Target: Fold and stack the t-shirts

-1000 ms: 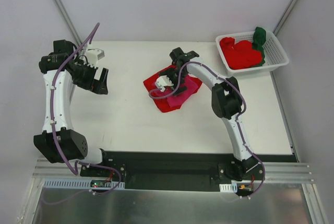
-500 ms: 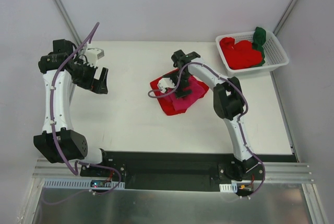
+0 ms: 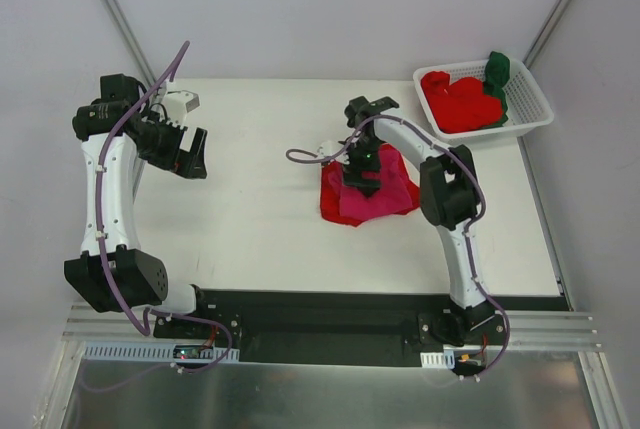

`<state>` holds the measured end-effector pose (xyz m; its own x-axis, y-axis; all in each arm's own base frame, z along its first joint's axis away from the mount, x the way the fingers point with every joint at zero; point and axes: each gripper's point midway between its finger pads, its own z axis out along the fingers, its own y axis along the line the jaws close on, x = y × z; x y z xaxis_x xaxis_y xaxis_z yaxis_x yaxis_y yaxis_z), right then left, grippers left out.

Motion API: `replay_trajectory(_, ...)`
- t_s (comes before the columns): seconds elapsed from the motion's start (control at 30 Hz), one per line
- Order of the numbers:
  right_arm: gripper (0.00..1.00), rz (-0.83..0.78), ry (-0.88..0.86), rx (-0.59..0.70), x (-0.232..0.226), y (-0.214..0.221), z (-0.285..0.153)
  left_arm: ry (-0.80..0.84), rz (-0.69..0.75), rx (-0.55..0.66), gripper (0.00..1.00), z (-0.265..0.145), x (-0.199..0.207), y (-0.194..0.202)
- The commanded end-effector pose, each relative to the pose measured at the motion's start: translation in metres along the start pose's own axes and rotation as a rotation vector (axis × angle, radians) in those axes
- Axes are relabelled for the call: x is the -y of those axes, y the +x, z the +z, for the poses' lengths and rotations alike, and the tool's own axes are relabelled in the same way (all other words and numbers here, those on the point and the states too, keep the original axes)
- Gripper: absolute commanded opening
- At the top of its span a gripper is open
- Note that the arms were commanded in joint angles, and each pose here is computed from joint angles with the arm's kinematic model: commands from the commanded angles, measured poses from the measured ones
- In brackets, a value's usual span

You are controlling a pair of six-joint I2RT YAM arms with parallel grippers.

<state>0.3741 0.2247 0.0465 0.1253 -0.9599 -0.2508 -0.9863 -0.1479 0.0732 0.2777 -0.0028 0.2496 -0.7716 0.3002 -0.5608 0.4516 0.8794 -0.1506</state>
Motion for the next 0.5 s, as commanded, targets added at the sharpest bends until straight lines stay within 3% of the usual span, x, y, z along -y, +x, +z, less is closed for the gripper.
replay_trajectory(0.0, 0.97, 0.218, -0.088, -0.092, -0.040, 0.044, -0.018, 0.016, 0.014, 0.044, 0.99, -0.010, 0.008, -0.006)
replay_trajectory(0.47, 0.97, 0.142, -0.091, -0.198, -0.065, 0.139, -0.016, 0.011, 0.013, 0.052, 0.99, -0.014, 0.010, -0.007)
